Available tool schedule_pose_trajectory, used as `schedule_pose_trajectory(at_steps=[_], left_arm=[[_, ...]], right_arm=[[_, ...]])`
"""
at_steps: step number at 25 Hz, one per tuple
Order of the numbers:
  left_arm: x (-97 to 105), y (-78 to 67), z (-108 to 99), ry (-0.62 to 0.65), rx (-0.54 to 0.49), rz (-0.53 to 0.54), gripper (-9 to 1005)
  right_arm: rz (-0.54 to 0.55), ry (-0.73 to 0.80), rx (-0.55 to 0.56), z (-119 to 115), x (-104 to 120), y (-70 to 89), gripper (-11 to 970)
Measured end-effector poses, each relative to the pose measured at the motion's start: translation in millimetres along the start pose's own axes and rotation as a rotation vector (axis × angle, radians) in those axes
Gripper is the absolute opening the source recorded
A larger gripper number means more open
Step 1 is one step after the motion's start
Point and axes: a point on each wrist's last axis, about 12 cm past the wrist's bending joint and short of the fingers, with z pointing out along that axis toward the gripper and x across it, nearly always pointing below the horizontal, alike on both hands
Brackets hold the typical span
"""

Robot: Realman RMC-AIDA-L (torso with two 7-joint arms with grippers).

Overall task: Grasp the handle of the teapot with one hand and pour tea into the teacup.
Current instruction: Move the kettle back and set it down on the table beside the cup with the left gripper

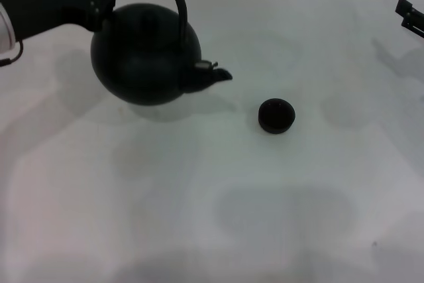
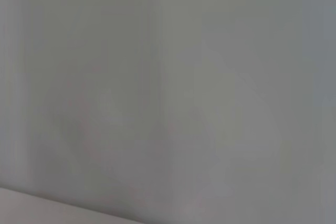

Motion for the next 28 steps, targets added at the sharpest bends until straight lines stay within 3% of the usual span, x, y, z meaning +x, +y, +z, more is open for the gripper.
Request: schedule_pose_trajectory(at_steps=[6,19,28], left_arm=[[15,-1.5,-1,0.018,0.036,-0.01,106],[48,3.9,-30,-0.005,0.052,-0.09,105],[69,-1.5,-24,0.012,0.08,-0.097,104]], right_arm=[[0.001,0.001,0.0,0,0,0.1,841],[-0.005,0.011,0.012,1,1,-1.2,841],[-0.018,0.026,-0.003,5,2,1.3,840]])
